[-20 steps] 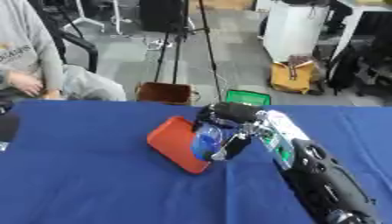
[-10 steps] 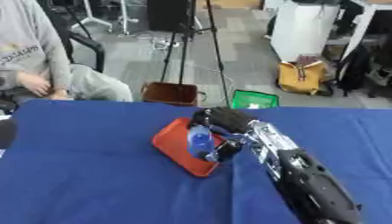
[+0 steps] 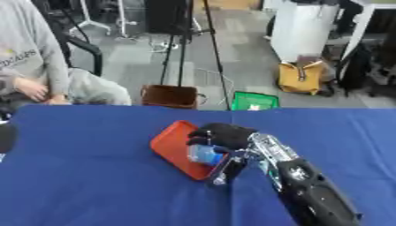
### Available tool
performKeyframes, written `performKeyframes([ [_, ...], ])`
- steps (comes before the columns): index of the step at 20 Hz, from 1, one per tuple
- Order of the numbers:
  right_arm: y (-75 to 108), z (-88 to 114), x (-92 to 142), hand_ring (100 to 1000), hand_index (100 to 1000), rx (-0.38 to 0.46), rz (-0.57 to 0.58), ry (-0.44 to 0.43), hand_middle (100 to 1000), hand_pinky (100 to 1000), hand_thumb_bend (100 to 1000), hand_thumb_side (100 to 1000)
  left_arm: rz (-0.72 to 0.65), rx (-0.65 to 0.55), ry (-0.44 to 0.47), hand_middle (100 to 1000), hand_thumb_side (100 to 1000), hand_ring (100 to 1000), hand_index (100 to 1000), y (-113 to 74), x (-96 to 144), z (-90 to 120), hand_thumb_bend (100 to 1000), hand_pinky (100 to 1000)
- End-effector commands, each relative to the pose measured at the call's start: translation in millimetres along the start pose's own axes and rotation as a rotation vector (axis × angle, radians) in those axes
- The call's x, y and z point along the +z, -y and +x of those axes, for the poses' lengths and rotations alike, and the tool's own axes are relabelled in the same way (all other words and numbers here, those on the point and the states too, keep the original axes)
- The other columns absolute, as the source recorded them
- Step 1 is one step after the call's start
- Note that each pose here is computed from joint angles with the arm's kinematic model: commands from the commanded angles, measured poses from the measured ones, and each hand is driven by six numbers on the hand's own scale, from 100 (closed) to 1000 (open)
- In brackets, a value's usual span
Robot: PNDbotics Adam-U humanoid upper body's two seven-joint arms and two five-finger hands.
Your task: Pick up objects on the table and place them in the box.
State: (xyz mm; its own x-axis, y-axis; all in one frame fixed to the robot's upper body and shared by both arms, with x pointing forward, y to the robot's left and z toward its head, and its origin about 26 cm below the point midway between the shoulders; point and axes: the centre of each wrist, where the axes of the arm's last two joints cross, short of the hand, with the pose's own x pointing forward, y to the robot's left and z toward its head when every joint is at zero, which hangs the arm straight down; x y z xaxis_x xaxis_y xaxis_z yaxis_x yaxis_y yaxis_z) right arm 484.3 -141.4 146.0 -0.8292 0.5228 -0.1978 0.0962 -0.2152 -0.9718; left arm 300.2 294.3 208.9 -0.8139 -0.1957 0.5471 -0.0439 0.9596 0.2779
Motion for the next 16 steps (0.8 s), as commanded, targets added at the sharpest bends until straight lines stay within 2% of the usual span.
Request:
performKeyframes([
  [1,26.4,-7.8,7.7,923,956,0.027,-0.134,-0.007,931,933,659,367,-0.002,-0.013,0.023,891,263,783,961,-3.1,-3.3,6.1,545,624],
  [4,45.5,-9.8,19.0,903,946,0.001,-0.324,-0.007,913,908,655,351,0.002,-0.023,0.013,891,263,783,961,-5.5,-1.3,5.7,549,625],
  [9,60.2,-7.9,30.1,886,940,-0.047,-0.442,-0.002,895,889,621,345,0.002,-0.035,-0.002,891,263,783,961,-8.0,1.8,5.1,550,625],
  [10,63.9,-8.0,34.4,858,933,-0.060,-0.476,-0.003,872,838,590,321,0.002,-0.039,-0.008,891,265,783,961,-8.8,3.0,4.9,551,626],
  [13,79.3,-7.8,54.7,838,934,-0.100,-0.606,-0.001,861,803,576,309,0.006,-0.060,-0.028,890,266,783,961,-13.0,7.3,4.2,550,626],
  [16,93.2,-3.8,72.6,821,934,-0.136,-0.690,0.008,851,774,562,301,0.010,-0.074,-0.045,891,269,784,961,-15.3,10.5,3.6,545,625],
])
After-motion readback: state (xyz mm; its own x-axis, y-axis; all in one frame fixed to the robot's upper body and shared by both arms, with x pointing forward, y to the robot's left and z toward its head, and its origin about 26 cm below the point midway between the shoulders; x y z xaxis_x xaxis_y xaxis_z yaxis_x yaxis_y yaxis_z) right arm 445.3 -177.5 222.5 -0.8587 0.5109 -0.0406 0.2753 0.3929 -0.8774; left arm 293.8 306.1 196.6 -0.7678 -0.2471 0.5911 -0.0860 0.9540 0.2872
